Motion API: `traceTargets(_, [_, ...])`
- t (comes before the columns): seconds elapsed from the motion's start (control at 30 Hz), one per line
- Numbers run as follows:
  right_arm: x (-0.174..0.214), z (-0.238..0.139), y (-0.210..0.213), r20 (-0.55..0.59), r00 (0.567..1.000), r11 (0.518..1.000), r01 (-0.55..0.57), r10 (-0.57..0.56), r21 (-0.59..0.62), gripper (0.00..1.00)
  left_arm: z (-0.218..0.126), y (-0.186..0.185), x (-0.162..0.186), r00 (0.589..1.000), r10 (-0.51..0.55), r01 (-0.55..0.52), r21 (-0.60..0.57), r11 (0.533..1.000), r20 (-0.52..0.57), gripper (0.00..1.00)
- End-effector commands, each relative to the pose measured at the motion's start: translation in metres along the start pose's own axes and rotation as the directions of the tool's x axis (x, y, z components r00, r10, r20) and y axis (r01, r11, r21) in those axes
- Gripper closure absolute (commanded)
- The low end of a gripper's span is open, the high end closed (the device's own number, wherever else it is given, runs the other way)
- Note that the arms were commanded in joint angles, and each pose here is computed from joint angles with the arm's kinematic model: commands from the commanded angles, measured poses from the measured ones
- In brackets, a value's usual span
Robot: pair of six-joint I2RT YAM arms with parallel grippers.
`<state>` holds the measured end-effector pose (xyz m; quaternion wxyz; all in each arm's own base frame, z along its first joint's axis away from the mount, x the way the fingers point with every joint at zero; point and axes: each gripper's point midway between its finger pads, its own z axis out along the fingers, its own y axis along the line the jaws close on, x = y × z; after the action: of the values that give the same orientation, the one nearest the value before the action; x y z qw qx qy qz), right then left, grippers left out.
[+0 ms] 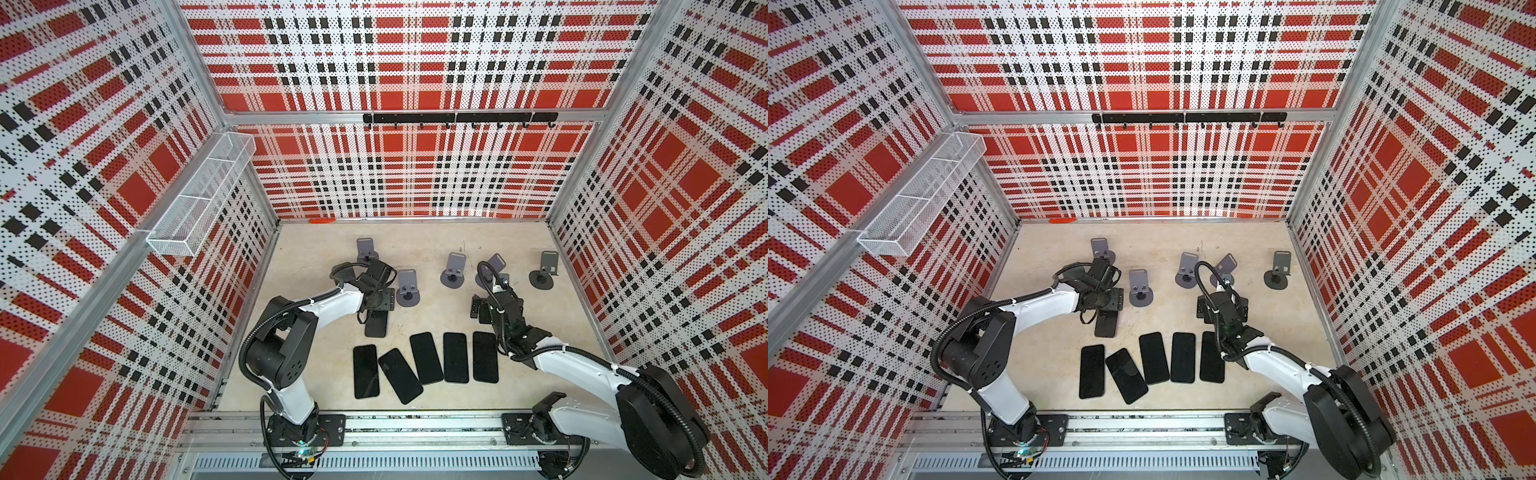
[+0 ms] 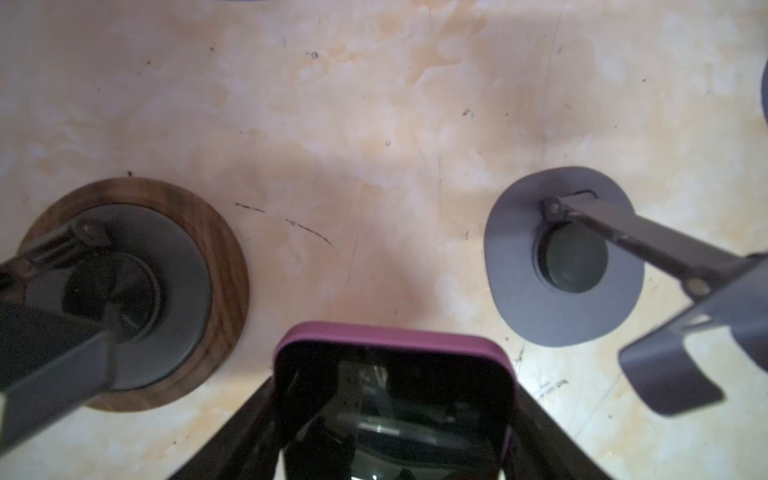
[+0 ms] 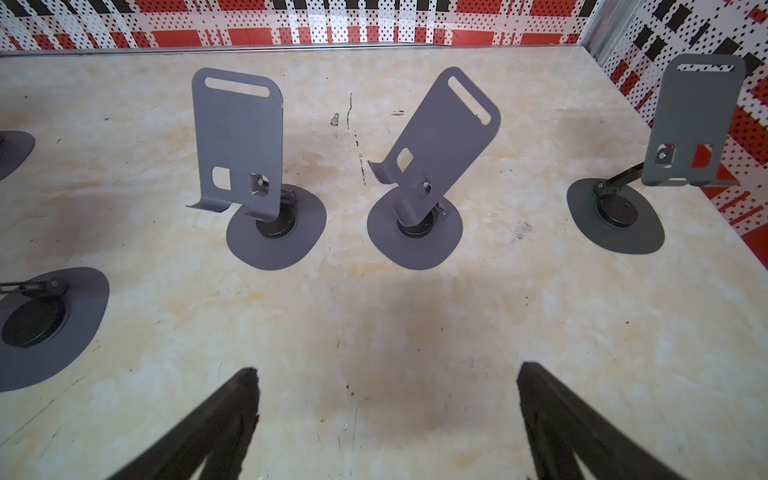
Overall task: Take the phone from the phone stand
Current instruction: 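Lay the phone flat beside the black phone row and open the left gripper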
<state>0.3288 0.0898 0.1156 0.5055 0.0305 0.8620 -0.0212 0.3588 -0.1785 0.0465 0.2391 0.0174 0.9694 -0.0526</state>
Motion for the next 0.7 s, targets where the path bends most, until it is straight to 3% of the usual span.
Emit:
traceTargets(0.0, [-0.017,-0.005,0.003,0.052,0.998,0.999,-0.030,0.031,-0.024,0.00,0.008,0.005,0.020,0.998,0.012,-0.012,-0.015,1.000,-0.058,0.43])
traceTargets(0.67, [-0.025,-0.017,0.008,0.112,0.992,0.994,-0.048,0.059,-0.100,0.00,0.024,0.000,0.021,0.998,0.013,-0.014,-0.020,1.000,-0.068,0.39])
